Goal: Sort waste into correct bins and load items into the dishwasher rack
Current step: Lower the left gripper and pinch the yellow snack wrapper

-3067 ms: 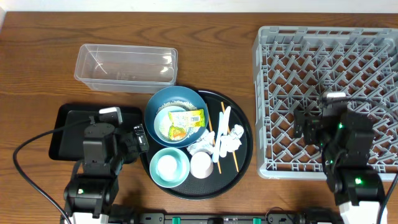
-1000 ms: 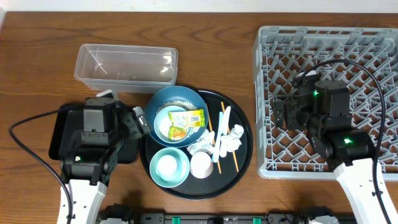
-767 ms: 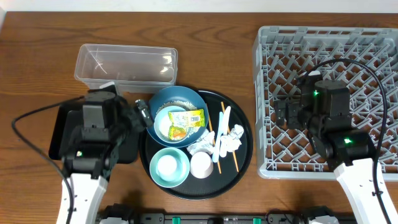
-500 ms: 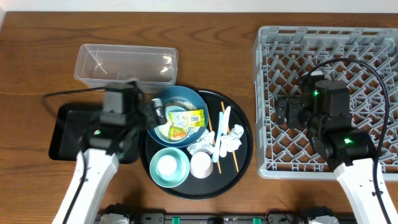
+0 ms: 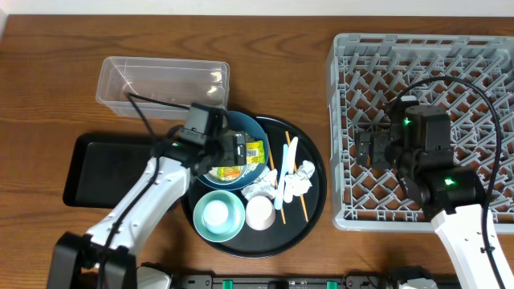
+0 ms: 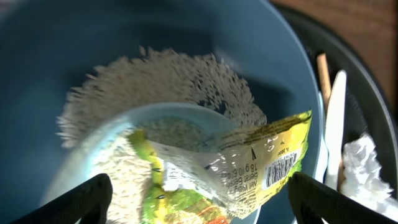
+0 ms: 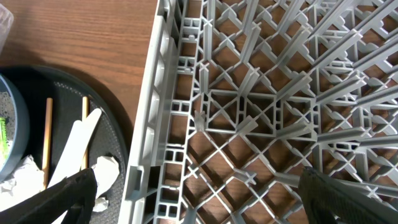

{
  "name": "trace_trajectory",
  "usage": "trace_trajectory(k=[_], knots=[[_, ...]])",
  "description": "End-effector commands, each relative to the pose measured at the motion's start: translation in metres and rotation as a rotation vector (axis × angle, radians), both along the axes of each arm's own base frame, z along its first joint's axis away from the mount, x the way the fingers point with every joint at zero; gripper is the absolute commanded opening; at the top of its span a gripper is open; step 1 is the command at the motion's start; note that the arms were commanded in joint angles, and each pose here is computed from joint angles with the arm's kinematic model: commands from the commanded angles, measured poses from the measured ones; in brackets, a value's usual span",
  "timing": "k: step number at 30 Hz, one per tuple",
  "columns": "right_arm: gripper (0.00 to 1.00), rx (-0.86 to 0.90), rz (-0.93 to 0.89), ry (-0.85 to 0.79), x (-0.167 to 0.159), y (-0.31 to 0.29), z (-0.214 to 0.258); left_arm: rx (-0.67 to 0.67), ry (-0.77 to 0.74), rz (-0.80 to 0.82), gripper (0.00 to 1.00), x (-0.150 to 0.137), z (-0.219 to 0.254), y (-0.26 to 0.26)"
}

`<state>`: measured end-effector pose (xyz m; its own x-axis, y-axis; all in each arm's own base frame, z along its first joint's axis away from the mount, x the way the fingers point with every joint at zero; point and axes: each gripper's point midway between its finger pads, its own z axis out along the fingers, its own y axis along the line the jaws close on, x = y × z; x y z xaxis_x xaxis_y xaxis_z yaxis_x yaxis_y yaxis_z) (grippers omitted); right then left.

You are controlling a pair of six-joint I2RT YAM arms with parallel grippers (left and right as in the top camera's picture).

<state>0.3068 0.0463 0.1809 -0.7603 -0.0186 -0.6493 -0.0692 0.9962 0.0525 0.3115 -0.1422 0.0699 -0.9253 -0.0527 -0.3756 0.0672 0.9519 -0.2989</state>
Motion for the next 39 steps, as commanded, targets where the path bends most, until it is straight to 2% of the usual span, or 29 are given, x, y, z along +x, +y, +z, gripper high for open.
trace_trajectory(k=[1,3,7,13,17,18,25,30,31,32,33,35,39], knots=[[0.99,0.012,-0.023,-0.019,0.003,-0.001,0.009,-0.001,-0.002,-0.045,0.88,0.002,0.000,-0.013],[0.99,0.017,-0.028,-0.019,0.003,-0.001,0.009,0.007,0.015,-0.054,0.85,0.000,-0.006,-0.016],[0.99,0.017,-0.028,-0.018,0.003,-0.001,0.009,0.015,0.040,-0.056,0.58,-0.002,-0.014,-0.016],[0.99,0.016,-0.028,-0.015,0.002,-0.001,0.008,0.011,0.029,-0.056,0.32,0.000,-0.013,-0.017],[0.99,0.015,-0.028,-0.011,0.001,-0.001,0.007,0.011,0.029,-0.056,0.09,0.000,-0.013,-0.017],[0.99,0.015,-0.029,-0.011,0.001,-0.001,0.007,0.011,0.028,-0.056,0.06,0.000,-0.013,-0.017],[0.99,0.014,-0.029,-0.008,0.001,-0.001,0.007,0.003,0.004,-0.056,0.06,0.003,-0.007,-0.018],[0.99,0.013,-0.029,-0.002,0.000,-0.001,0.006,0.025,-0.100,-0.023,0.08,0.018,0.022,-0.012],[0.99,0.012,-0.029,-0.001,0.000,-0.002,0.006,0.044,-0.131,-0.005,0.31,0.022,0.030,-0.007],[0.99,0.013,-0.029,0.000,-0.001,-0.002,0.006,0.059,-0.154,0.009,0.47,0.025,0.035,-0.003],[0.99,0.012,-0.029,0.001,-0.001,-0.002,0.005,0.075,-0.177,0.024,0.55,0.027,0.040,0.001],[0.99,0.012,-0.029,0.002,-0.001,-0.001,0.005,0.083,-0.186,0.031,0.65,0.028,0.042,0.003],[0.99,0.012,-0.028,0.003,-0.001,-0.001,0.005,0.099,-0.145,0.028,0.68,0.024,0.027,0.004]])
